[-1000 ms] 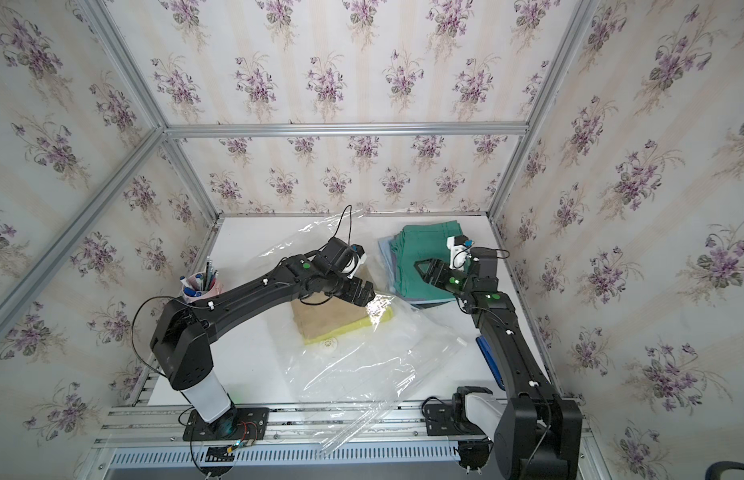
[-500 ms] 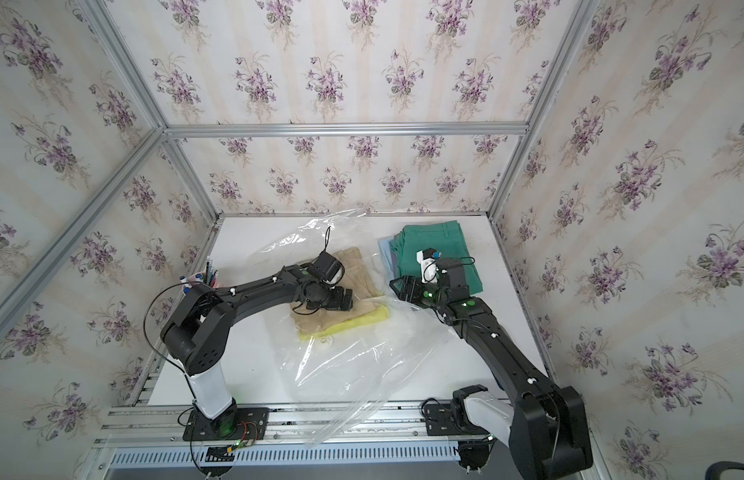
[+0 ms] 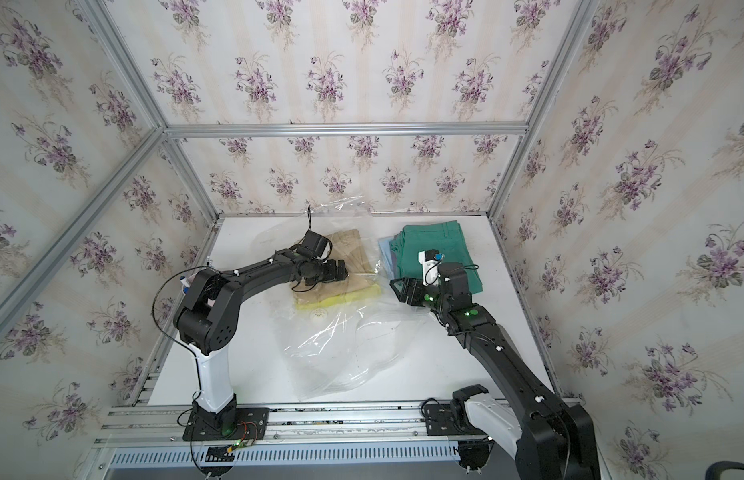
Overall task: Take the trousers out of the vacuum bag
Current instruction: Adjust the vacuum bag at the center of the board, then open the vacuum bag at the center of the board.
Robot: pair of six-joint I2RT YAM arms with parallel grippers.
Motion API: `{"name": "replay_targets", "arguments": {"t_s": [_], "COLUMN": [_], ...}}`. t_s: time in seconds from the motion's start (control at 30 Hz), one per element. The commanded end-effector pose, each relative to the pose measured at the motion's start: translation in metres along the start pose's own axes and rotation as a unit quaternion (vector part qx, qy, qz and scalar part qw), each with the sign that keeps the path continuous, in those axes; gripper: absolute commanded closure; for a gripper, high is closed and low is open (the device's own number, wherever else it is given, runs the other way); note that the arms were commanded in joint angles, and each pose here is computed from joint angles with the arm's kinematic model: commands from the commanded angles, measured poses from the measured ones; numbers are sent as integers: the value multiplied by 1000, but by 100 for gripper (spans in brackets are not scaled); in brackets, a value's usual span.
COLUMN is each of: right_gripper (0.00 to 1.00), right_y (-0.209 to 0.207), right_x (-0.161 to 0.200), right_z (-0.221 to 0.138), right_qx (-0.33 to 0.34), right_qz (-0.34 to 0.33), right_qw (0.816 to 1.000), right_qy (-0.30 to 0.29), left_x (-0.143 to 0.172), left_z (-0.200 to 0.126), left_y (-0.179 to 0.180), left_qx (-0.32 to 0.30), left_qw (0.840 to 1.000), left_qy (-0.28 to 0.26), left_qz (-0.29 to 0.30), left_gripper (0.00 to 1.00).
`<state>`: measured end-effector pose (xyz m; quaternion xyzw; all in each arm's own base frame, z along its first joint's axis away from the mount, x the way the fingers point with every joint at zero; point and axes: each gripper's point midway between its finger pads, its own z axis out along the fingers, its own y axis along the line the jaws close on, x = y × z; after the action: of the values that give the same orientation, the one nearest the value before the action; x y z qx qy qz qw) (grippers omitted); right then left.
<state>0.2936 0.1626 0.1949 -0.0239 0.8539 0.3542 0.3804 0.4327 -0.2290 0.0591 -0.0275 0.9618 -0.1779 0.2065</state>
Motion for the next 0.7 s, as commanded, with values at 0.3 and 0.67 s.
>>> {"name": "replay_targets", "arguments": {"t_s": [0.3, 0.67], "right_gripper": [24, 24], "right_y": [19, 15], "right_x": [-3, 3], "right_z": [-22, -38], "right_qx": [-33, -9], "right_qz": [-24, -32], "right_qw": [999, 999], "right_qy": [-29, -37], "left_x": [61, 173], "left_z": [-98, -135], "left_y": [-78, -105], "left_qx": [149, 51], "left_qw": [970, 908], "left_qy": [28, 52], "left_qz": [190, 412], "left_gripper": [0, 0]}}
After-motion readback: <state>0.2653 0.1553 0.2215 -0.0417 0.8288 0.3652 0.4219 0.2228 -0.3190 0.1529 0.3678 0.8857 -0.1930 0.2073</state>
